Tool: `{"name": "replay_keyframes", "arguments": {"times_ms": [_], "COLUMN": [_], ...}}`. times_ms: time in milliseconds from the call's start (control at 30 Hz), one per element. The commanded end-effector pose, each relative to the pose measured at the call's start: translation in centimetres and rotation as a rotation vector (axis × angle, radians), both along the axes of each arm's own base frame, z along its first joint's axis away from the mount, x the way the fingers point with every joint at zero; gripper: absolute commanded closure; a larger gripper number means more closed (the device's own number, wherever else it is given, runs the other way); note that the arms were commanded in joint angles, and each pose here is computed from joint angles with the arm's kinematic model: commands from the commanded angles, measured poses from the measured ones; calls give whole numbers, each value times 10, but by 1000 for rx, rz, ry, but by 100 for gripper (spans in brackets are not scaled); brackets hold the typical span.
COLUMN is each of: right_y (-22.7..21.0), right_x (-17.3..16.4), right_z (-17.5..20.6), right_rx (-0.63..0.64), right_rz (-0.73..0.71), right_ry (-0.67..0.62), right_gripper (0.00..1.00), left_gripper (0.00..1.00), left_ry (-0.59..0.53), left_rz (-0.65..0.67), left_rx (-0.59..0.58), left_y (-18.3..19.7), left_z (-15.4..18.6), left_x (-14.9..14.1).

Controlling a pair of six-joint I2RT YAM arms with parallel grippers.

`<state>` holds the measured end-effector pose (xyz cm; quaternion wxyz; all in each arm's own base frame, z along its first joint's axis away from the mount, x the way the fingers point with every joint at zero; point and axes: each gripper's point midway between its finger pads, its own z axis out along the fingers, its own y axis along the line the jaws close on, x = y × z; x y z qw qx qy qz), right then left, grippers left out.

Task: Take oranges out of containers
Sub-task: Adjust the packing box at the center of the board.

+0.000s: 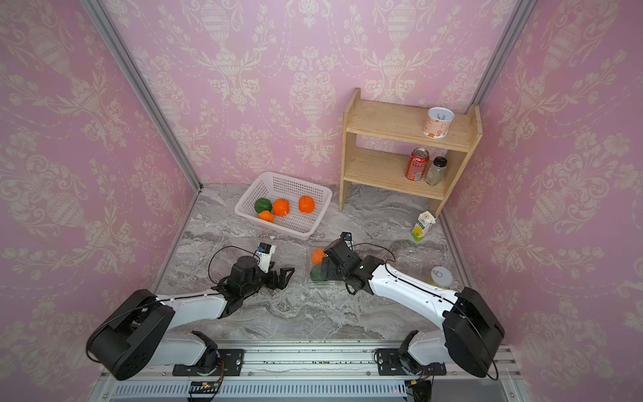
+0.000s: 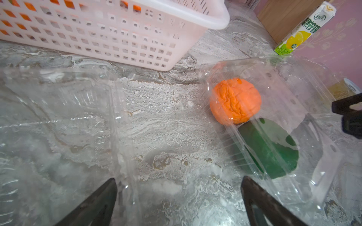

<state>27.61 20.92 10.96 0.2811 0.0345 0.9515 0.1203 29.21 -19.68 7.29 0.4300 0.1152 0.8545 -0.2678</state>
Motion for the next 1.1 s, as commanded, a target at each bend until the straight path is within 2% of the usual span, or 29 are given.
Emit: {"name": "replay_keyframes", "arguments": {"times_ms": [0,133,200,333,533,633,1067], "right_y": [0,-1,-2,-7,-8,-6,0], "right_x": [1,5,7,10,14,17,26], "right_z": [-10,-9,-7,-4,-6,-6,-17], "right_rx": [13,24,28,32,57,63,64], "right_rz": [3,19,26,15,2,0,-2], "right_ry": [41,59,58,45,44,42,61], "right_gripper": [7,7,7,8,8,9,10], "left_gripper": [1,1,3,22,30,42,43], "left_ry": [-25,-54,-31,31,108,139,144], "left_rz": [-5,19,43,-3,-53,-74,-192], "left_rx": [-11,27,25,-20,-59,-52,-169], "left_y": [-2,4,7,-5,-21,-26,-48], "left_z": [19,38,42,47,43,32,21], "left_x": [1,2,2,-4,-3,-3,-15]}}
